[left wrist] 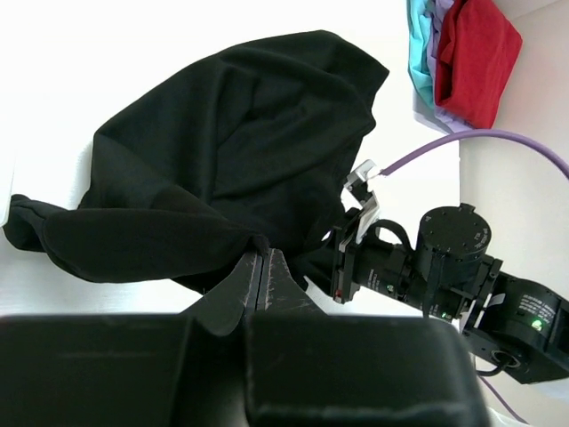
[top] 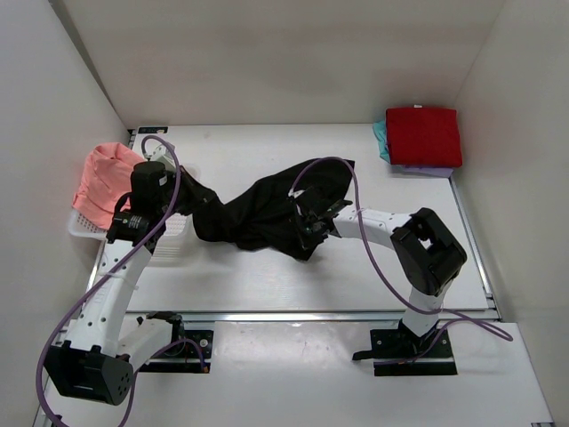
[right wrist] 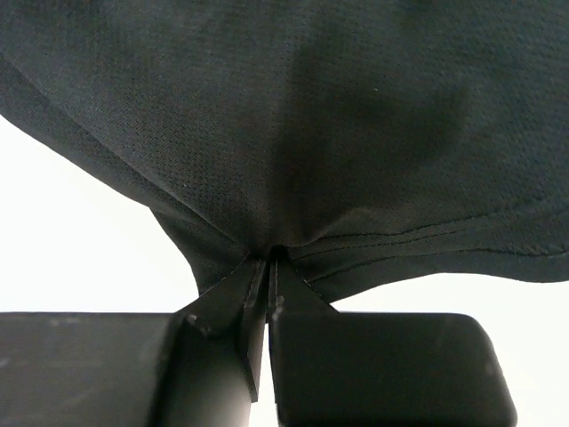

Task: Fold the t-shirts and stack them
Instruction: Flatten out the tshirt

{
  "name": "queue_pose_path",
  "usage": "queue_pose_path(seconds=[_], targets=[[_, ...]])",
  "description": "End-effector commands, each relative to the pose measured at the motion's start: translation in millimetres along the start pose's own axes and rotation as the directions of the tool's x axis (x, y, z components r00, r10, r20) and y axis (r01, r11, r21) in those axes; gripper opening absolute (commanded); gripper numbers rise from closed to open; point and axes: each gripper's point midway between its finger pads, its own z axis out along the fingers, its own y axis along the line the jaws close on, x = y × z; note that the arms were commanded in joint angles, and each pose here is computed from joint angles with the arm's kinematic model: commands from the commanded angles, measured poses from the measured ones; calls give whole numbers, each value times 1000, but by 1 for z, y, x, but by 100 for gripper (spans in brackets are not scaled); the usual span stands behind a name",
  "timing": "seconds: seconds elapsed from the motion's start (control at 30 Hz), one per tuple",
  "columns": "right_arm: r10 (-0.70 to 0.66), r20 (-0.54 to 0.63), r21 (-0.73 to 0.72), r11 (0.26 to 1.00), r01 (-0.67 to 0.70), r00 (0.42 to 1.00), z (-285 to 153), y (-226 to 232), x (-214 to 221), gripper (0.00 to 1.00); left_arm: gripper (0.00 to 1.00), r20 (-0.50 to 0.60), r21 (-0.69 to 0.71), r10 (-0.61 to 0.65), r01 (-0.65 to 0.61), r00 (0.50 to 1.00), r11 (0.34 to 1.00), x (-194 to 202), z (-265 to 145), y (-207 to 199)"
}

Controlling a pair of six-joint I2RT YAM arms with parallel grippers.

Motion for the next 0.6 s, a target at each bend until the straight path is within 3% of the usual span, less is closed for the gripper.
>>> queue_pose_path(seconds=[0.0,0.2,0.37,0.5,0.57], targets=[[-4,84,46,999,0,996,-26,-6,-34,0,0,46,22,20,-21,999,1000,-10,-8,-7],[13,255,13,1000,-17,967,-101,-14,-89,0,0,70,44,26,-29,997,999,-21,-9,-18],[51,416,0,998,-56,908,-175,-36,-118,0,0,132,76,41,-51,990,996,-47,-15,-38],[55,561,66,992,-110,826,-245,-72,-142,0,0,201,109,61,-84,978,991,-82,-22,-65],[27,660,88,990,-113,751,-293,-79,-161,0,0,282,146,88,-134,955,980,-116,-37,-93]])
